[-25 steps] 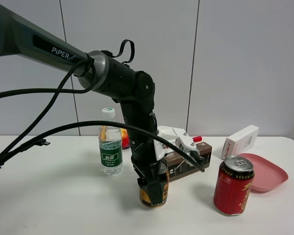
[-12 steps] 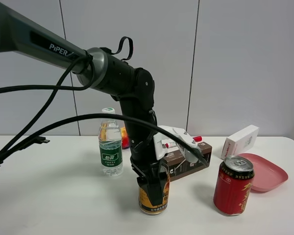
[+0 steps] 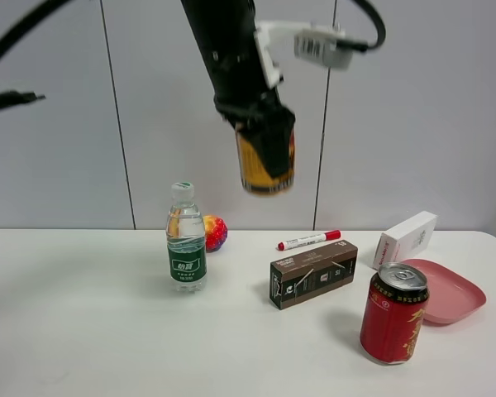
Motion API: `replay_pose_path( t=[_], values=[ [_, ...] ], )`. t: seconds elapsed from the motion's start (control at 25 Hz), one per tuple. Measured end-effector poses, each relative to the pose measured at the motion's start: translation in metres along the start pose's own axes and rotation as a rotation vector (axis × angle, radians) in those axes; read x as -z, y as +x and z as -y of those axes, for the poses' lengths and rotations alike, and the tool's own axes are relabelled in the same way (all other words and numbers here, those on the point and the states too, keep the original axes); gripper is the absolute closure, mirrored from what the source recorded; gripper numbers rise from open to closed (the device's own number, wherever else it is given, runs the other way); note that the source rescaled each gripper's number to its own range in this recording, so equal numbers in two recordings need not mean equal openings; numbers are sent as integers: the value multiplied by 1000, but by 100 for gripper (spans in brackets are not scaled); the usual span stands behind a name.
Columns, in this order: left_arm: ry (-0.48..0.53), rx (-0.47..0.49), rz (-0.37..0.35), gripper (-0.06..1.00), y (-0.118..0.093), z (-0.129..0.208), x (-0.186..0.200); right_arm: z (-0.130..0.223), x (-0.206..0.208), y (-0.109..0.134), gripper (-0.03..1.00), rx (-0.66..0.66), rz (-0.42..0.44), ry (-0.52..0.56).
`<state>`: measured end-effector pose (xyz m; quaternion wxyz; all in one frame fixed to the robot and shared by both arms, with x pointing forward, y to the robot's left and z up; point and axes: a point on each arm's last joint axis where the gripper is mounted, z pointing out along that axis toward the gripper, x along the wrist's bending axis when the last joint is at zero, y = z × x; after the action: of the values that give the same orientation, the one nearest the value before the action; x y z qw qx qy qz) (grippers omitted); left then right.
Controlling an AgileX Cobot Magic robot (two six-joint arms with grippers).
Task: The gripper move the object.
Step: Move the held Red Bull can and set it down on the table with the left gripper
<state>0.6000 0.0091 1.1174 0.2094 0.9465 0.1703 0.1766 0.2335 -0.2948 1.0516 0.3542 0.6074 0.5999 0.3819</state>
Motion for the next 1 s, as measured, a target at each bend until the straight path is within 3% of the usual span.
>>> replay_pose_path(
  t=[0.12,0.32,0.52,0.64,0.8,1.0],
  values=[
    [-101,35,-148,94,23,-9,49,0,0,0,-3,0,0,0],
    [-156,169,-266,94,65,7,83,0,0,0,-3,0,0,0],
    [-130,372,-302,94,114,52,90,0,0,0,-3,0,0,0],
    [-116,542,-351,94,148,89,99,0,0,0,-3,0,0,0],
    [-105,785,-399,94,179,130,104,0,0,0,-3,0,0,0],
    [-73,940,-304,94,191,159,76,0,0,0,-3,0,-1,0]
  ],
)
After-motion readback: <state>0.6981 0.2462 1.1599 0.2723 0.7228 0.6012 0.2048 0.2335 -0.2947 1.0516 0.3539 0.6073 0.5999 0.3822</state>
